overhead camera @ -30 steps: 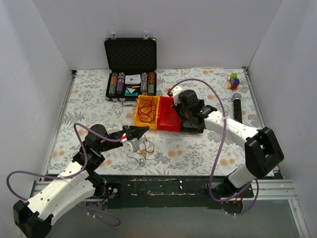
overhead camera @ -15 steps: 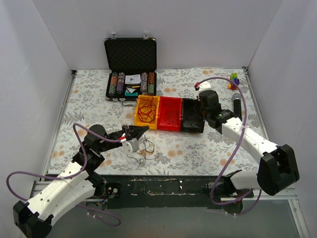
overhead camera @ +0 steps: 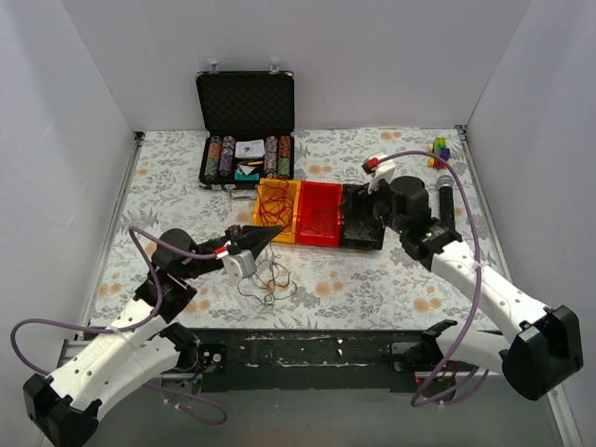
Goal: Untangle the cables
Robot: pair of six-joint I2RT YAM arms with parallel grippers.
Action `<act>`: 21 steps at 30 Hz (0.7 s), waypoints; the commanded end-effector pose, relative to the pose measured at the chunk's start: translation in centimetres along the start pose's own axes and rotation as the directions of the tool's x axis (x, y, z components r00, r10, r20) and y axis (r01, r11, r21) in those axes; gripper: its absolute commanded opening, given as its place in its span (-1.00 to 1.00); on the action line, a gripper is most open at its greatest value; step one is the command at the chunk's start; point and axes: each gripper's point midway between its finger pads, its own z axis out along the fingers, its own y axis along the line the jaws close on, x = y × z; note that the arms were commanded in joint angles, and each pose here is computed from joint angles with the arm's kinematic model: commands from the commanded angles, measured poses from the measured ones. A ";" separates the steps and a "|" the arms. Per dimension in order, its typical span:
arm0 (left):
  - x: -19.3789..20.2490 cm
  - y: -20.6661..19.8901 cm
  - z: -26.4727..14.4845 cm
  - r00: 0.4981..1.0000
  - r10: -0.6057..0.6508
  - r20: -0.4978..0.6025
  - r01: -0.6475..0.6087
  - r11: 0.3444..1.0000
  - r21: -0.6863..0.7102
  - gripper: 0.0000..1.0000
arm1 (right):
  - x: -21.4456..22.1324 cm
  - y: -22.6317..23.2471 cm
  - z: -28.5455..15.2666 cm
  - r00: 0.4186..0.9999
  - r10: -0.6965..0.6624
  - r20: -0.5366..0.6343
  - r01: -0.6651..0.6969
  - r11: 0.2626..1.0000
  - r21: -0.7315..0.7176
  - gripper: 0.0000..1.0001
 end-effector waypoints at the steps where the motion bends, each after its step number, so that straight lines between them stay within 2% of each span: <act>1: -6.6 4.9 0.2 0.985 0.076 0.157 -0.058 0.991 -0.117 -0.97 | -2.1 9.3 -1.9 0.989 0.036 0.142 0.026 0.911 -0.411 0.56; 5: -8.2 5.5 0.0 0.980 0.058 0.188 -0.036 0.992 -0.122 -0.96 | 1.1 14.8 -1.9 0.990 0.081 0.112 -0.005 0.832 -0.555 0.66; 11: -9.3 5.8 -0.3 0.980 0.021 0.198 0.001 0.994 -0.111 -0.98 | 4.6 21.3 -1.5 0.991 0.122 0.057 -0.053 0.743 -0.668 0.71; 16: -9.5 5.6 -0.3 0.980 0.014 0.201 0.006 0.995 -0.098 -0.98 | 6.7 25.0 -0.2 0.993 0.115 0.005 -0.079 0.707 -0.703 0.75; 21: -9.5 5.8 -0.5 0.982 0.021 0.189 0.000 0.994 -0.107 -1.00 | 11.3 26.6 2.5 0.997 0.001 -0.081 -0.054 0.753 -0.655 0.76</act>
